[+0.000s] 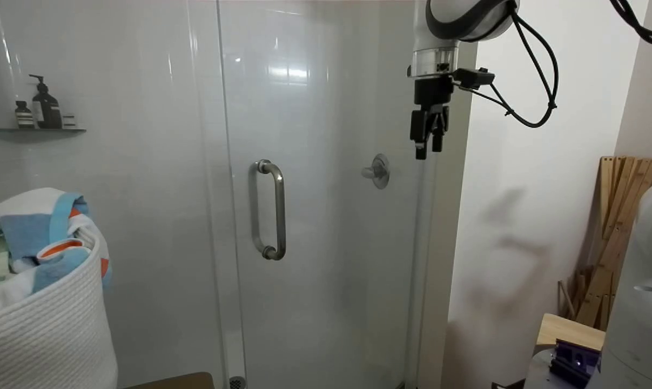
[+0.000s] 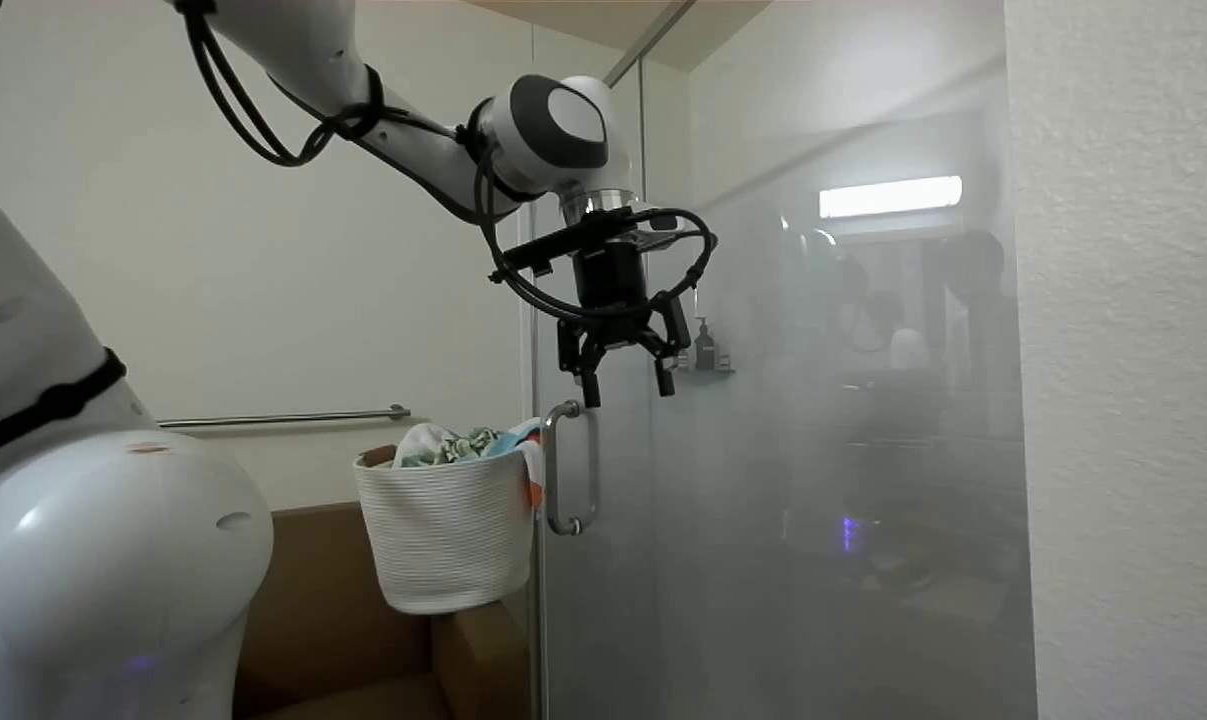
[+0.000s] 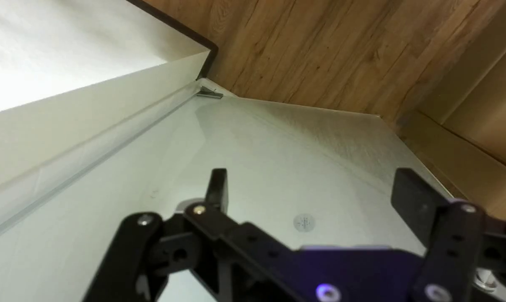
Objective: Close the door completely
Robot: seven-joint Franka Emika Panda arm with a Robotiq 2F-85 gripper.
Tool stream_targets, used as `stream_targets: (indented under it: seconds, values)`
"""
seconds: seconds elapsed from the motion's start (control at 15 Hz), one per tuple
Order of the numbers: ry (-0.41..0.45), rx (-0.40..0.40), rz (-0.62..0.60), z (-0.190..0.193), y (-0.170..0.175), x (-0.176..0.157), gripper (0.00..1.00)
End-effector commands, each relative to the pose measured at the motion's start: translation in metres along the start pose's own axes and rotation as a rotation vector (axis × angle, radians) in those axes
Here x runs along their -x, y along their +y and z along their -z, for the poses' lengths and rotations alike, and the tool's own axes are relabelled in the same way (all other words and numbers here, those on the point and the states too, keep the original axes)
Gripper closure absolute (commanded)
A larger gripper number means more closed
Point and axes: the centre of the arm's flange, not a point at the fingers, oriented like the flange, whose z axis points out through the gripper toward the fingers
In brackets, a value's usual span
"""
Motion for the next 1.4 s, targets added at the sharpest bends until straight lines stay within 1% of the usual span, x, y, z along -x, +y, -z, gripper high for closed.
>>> stream_targets:
  seconds: [0.0, 0.13, 0.27, 0.53, 0.6, 0.73, 0.87, 1.07, 1.33]
  values:
    - [0.065, -0.015, -0.003, -0.009, -0.005, -0.008, 0.00]
    - [0.156, -0.016, -0.004, -0.020, -0.012, -0.020, 0.00]
    - [0.276, -0.028, -0.009, -0.036, -0.027, -0.037, 0.00]
    - [0.446, -0.038, 0.009, -0.063, -0.072, -0.071, 0.00]
    - [0.499, -0.036, 0.002, -0.066, -0.087, -0.078, 0.00]
    - [0.580, -0.043, -0.026, -0.070, -0.109, -0.092, 0.00]
    - [0.643, -0.046, -0.049, -0.070, -0.126, -0.101, 0.00]
    - [0.725, -0.031, -0.070, -0.071, -0.140, -0.107, 0.00]
    - [0.835, 0.023, -0.075, -0.065, -0.134, -0.109, 0.00]
